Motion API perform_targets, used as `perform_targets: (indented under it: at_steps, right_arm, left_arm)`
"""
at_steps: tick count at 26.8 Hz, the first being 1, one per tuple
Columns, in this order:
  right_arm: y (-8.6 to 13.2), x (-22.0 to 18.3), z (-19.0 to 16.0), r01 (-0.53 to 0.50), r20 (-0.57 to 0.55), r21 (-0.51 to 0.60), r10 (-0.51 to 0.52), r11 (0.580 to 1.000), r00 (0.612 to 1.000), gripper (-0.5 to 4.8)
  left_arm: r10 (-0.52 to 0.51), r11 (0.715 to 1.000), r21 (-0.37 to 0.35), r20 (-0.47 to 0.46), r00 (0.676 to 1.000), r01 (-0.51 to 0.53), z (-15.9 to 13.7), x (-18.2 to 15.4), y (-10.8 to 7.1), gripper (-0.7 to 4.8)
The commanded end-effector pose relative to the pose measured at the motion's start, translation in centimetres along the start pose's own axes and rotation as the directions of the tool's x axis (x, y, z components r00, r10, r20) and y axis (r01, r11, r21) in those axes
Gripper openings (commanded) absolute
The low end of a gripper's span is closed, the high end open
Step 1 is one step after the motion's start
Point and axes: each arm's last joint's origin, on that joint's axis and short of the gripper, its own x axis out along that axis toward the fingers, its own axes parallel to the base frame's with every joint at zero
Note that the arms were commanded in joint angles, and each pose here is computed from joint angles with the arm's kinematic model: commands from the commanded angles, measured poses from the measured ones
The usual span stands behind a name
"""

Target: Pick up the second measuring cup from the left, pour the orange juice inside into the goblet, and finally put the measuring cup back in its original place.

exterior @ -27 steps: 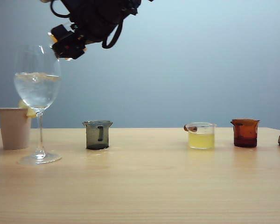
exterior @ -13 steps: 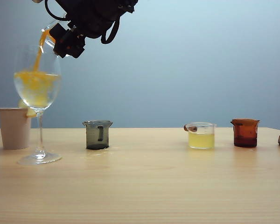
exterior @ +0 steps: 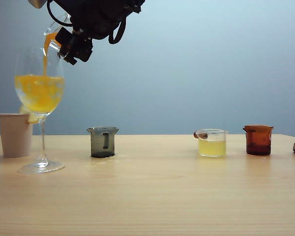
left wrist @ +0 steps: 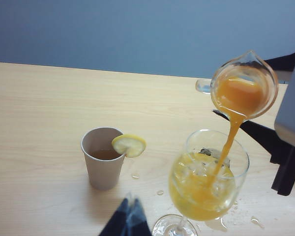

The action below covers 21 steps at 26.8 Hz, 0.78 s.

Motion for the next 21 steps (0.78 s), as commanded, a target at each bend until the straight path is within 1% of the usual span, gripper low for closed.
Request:
perform_targets:
  at_steps: [1,4,13,16,21]
  right_arm:
    - [-0.78,-0.16,0.56,0.053,0.028,-0.013,-0.053,0.998,0.998,1.03]
    - [-0.90,-0.17,0.65,0.068,0.035,-0.049,-0.066,0.996,0.997,1.03]
    - [-0.93,-0.18,0.61,0.078,0.020,-0.097,-0.076,0.992,0.997,1.03]
    - [-1.11,-0.19,0.66,0.103,0.015,-0.130,-0.102,0.986,0.995,1.03]
    - [-1.15,-0.20,0.73,0.109,0.019,-0.132,-0.108,0.985,0.994,1.02]
  left_arm:
    - [-0.006,1.000,0.004,0.011,1.000,0.006,0.13,-0.04,-0.04,-0.04]
    - [-0.006,1.000,0.004,0.011,1.000,0.006,0.13,-0.04,-0.04,-0.04]
    - [-0.006,1.000,0.004,0.011,1.000,0.006,0.13,-0.04,-0.04,-0.04]
    - [-0.006,1.000,0.004,0.011,1.000,0.006,0.13,-0.04,-0.04,-0.04]
    - [-0.006,1.000,0.004,0.011,1.000,0.006,0.13,-0.04,-0.04,-0.04]
